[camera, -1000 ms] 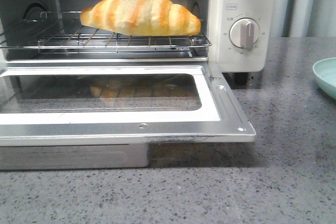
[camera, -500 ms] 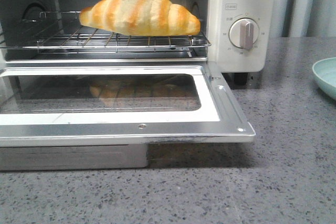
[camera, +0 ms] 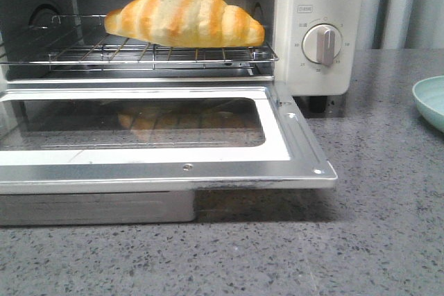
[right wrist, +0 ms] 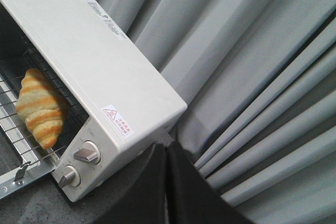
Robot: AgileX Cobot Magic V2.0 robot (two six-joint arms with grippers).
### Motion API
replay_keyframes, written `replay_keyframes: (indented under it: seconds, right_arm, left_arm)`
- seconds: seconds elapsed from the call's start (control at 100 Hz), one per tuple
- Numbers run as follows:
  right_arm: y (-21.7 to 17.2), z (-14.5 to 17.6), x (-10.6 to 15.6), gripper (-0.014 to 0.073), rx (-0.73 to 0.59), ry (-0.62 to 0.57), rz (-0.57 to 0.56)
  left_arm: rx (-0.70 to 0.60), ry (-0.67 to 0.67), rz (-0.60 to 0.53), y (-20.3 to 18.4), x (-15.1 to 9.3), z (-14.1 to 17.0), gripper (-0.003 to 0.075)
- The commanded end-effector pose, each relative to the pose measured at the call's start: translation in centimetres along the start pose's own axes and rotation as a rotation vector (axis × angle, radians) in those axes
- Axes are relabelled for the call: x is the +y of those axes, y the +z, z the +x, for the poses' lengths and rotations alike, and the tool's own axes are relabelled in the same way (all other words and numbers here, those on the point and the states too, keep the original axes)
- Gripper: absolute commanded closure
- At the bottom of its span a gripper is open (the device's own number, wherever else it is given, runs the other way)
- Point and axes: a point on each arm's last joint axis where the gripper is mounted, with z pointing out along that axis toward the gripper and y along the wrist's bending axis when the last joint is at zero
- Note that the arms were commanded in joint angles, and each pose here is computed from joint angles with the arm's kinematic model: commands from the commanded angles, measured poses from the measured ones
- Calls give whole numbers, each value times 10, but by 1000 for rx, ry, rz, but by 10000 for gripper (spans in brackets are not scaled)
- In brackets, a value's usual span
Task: Put bread in oven
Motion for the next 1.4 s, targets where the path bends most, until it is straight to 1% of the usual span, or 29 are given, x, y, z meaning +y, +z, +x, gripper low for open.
replay_keyframes:
  seconds: [0.0,0.08,0.18,0.31,0.46,0.53,0.64,0.75,0.85,1.02,1.11,1.23,1.3,1.39]
  right_arm:
    - [-4,-1,-8,671,-5,8,40]
    - [-3,-2,-4,671,-9,21,4]
    - [0,-1,4,671,4,65,-52]
    - [9,9,17,671,70,160,-54]
    - [23,35,34,671,189,261,-4]
    - [26,48,43,671,232,306,-7]
    - [29,67,54,671,275,388,-19]
    - [32,87,64,671,307,468,4]
    - [33,106,74,671,346,568,20]
    - [37,143,91,671,398,749,123]
    - [37,159,97,671,396,822,190]
    - [36,181,107,671,416,862,279]
    - [36,192,112,671,402,867,328]
    - [37,203,116,671,329,857,394]
  left_arm:
    - [-36,-25,-4,-2,1,-10,741]
    - [-36,-25,-4,-2,1,-10,741]
    - [-36,-25,-4,-2,1,-10,741]
    - [-36,-25,-4,-2,1,-10,741]
    - [-36,-25,-4,-2,1,-10,741]
    - [-36,-25,-6,-2,2,-10,741]
    - [-36,-25,-6,-2,2,-10,741]
    - [-36,-25,-6,-2,2,-10,741]
    - [-36,-25,-6,-2,2,-10,741]
    - [-36,-25,-6,-2,2,-10,741]
    - [-36,-25,-6,-2,2,-10,741]
    - [-36,-25,-6,-2,2,-10,741]
    - [-36,-25,-6,-2,2,-10,741]
    - [-36,-25,-6,-2,2,-10,741]
